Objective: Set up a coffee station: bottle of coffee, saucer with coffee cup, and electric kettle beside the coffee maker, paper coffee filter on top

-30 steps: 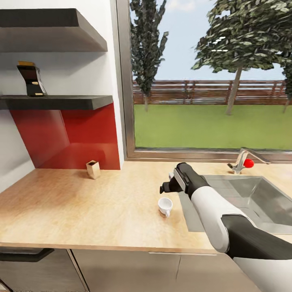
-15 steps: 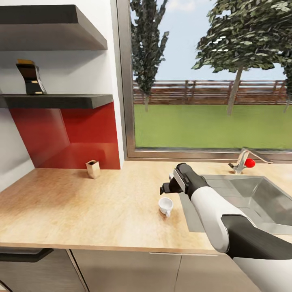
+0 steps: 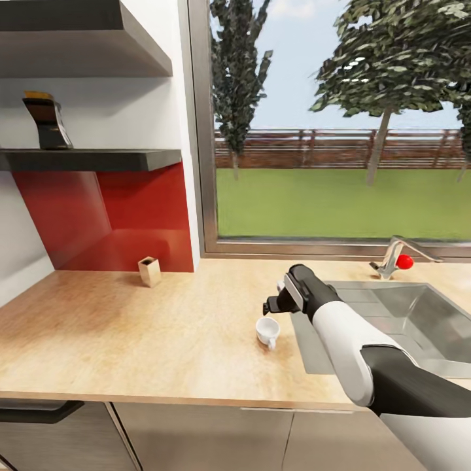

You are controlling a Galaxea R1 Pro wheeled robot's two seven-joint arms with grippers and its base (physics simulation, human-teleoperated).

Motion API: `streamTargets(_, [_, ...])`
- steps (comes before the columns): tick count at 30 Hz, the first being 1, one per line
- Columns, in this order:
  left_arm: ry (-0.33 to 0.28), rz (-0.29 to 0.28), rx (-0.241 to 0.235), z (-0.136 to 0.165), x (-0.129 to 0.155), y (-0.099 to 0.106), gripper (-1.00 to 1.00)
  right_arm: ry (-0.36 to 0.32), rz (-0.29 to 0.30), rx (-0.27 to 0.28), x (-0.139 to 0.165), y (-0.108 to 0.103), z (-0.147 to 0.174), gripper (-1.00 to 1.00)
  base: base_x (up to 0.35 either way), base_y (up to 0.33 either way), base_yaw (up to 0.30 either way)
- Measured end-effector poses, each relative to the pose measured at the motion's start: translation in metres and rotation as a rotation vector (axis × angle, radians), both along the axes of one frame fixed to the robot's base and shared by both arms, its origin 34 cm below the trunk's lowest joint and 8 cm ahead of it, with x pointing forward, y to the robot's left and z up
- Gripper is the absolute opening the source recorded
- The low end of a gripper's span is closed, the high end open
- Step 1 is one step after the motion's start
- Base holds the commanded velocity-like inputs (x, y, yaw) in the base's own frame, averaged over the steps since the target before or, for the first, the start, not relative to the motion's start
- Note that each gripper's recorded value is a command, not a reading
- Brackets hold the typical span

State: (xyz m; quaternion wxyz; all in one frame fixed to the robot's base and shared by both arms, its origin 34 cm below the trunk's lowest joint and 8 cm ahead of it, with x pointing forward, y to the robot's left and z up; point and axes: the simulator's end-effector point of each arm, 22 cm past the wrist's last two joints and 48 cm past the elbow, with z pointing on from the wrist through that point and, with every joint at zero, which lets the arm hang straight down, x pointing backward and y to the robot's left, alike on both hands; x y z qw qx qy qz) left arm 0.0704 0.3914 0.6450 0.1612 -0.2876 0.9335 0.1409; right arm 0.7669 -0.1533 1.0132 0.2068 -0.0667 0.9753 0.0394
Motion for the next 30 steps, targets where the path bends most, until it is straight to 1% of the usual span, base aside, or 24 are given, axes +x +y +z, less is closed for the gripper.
streamTargets(6, [-0.001,0.000,0.000,-0.005,0.002,0.000,1.00,0.040,-0.002,-0.010,-0.007,-0.005,-0.019,1.00,0.000,0.000,0.000])
streamTargets(9, [-0.001,-0.001,0.000,-0.008,0.004,0.000,1.00,0.049,-0.003,-0.013,-0.008,-0.008,-0.025,1.00,0.000,0.000,0.000])
streamTargets(19, [-0.003,-0.001,0.000,-0.017,0.008,0.000,1.00,0.055,-0.019,-0.024,-0.005,-0.021,-0.037,1.00,0.000,0.000,0.000])
streamTargets(30, [-0.006,-0.001,-0.001,-0.028,0.012,0.000,1.00,0.055,-0.019,-0.024,-0.002,-0.021,-0.048,1.00,0.000,0.000,0.000])
